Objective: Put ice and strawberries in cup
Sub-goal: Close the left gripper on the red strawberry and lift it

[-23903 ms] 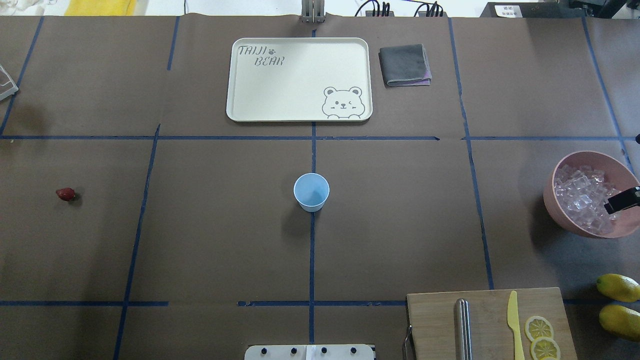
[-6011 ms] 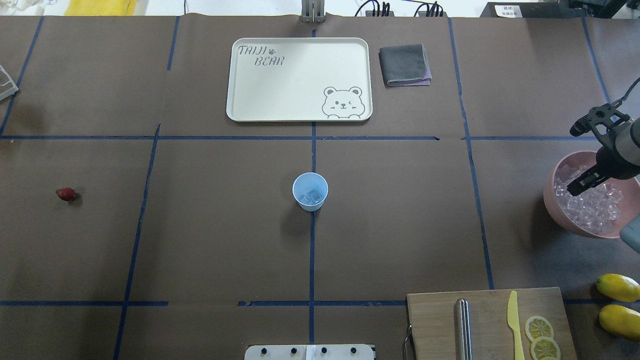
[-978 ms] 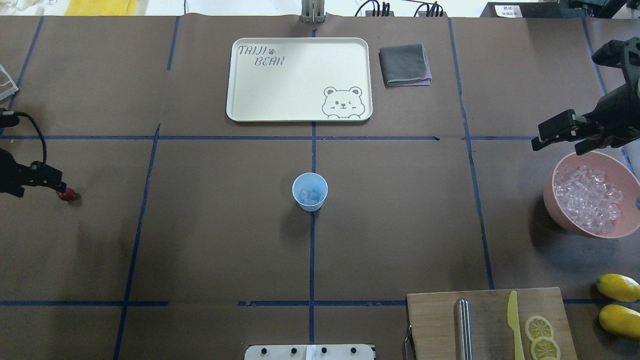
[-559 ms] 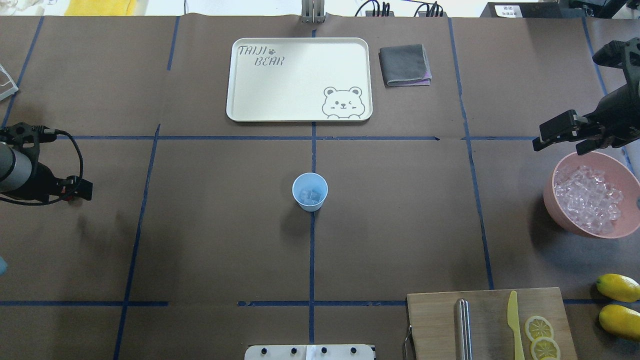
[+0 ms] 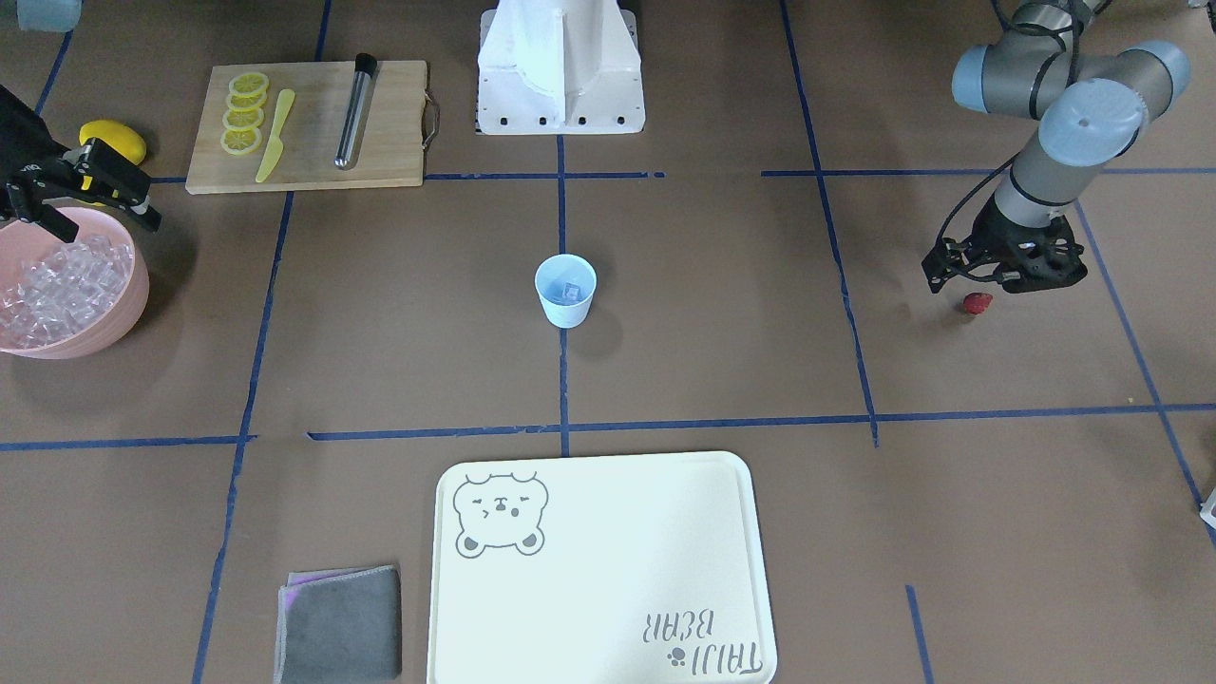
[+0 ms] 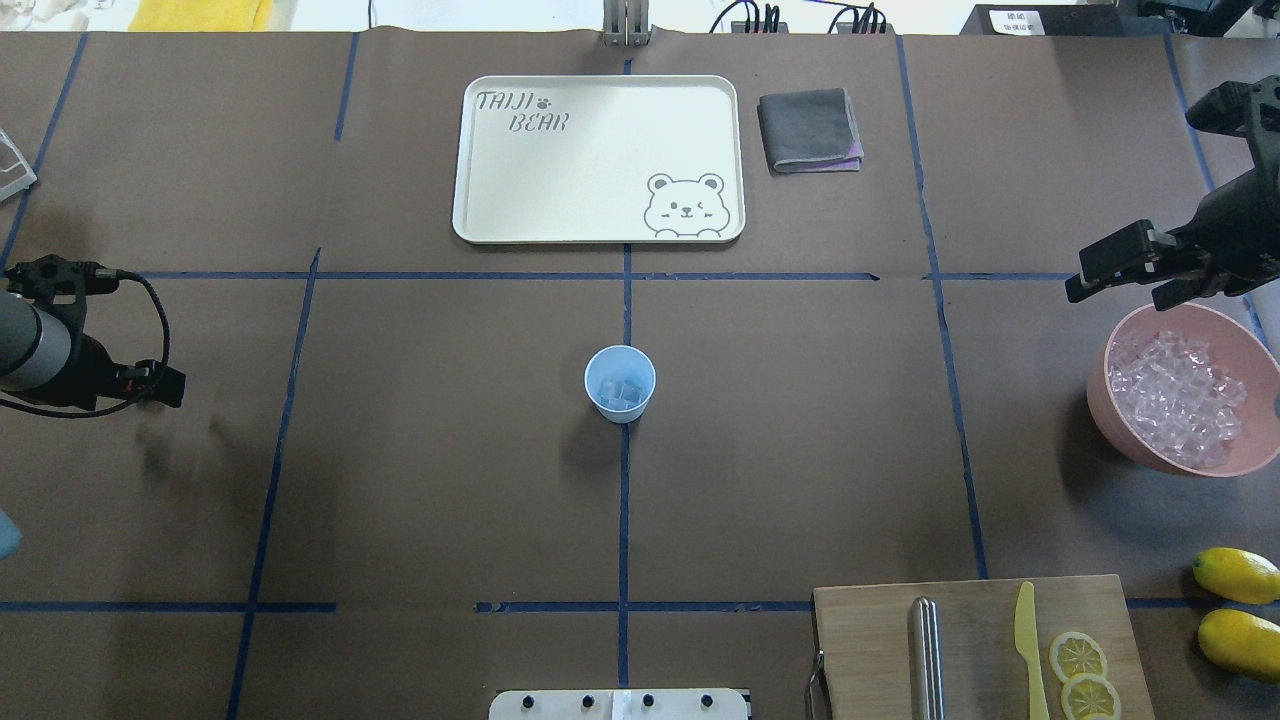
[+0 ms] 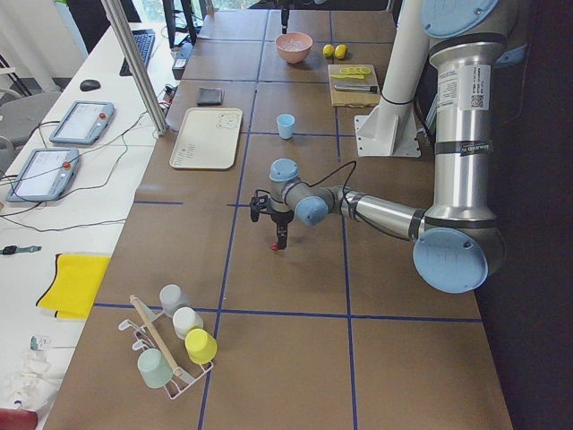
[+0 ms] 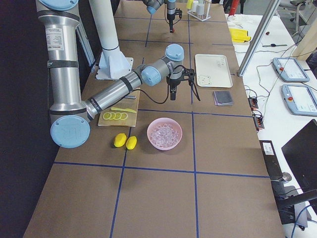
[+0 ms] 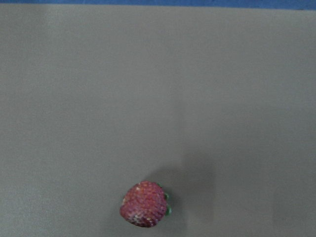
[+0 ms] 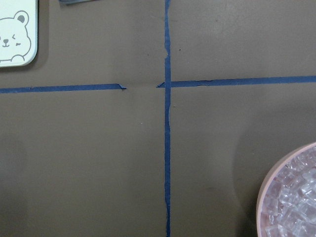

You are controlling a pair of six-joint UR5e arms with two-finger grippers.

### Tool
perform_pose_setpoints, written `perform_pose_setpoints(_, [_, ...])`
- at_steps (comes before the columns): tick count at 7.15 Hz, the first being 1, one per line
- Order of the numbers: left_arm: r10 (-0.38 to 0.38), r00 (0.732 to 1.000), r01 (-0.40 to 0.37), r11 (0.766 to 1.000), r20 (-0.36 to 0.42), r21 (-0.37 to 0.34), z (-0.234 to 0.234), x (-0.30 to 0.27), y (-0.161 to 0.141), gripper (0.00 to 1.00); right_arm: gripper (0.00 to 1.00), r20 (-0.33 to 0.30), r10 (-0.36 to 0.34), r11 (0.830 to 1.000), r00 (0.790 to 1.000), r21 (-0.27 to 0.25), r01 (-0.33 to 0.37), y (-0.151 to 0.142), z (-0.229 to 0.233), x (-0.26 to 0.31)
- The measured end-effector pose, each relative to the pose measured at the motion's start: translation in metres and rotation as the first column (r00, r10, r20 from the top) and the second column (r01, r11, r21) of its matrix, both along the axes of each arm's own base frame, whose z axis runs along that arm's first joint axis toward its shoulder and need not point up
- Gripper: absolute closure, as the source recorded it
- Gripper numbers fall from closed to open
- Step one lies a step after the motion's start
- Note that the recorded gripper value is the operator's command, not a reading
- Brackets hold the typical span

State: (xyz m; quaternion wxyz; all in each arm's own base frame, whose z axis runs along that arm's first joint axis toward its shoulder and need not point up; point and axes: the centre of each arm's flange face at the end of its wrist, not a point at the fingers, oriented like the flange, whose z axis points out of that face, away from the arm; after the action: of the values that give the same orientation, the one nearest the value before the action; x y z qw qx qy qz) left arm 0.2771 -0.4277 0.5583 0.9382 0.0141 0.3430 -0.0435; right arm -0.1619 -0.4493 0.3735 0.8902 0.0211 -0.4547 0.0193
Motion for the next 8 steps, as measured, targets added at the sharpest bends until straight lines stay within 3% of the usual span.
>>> perform_pose_setpoints(8, [-0.001,1.0,0.001,1.0,0.017,-0.015,0.0124,0.0033,-0.0052,0.17,0.0,0.004,0.001,1.0,1.0,0.011,-0.001,-0.0005,-0.0054,-0.0001])
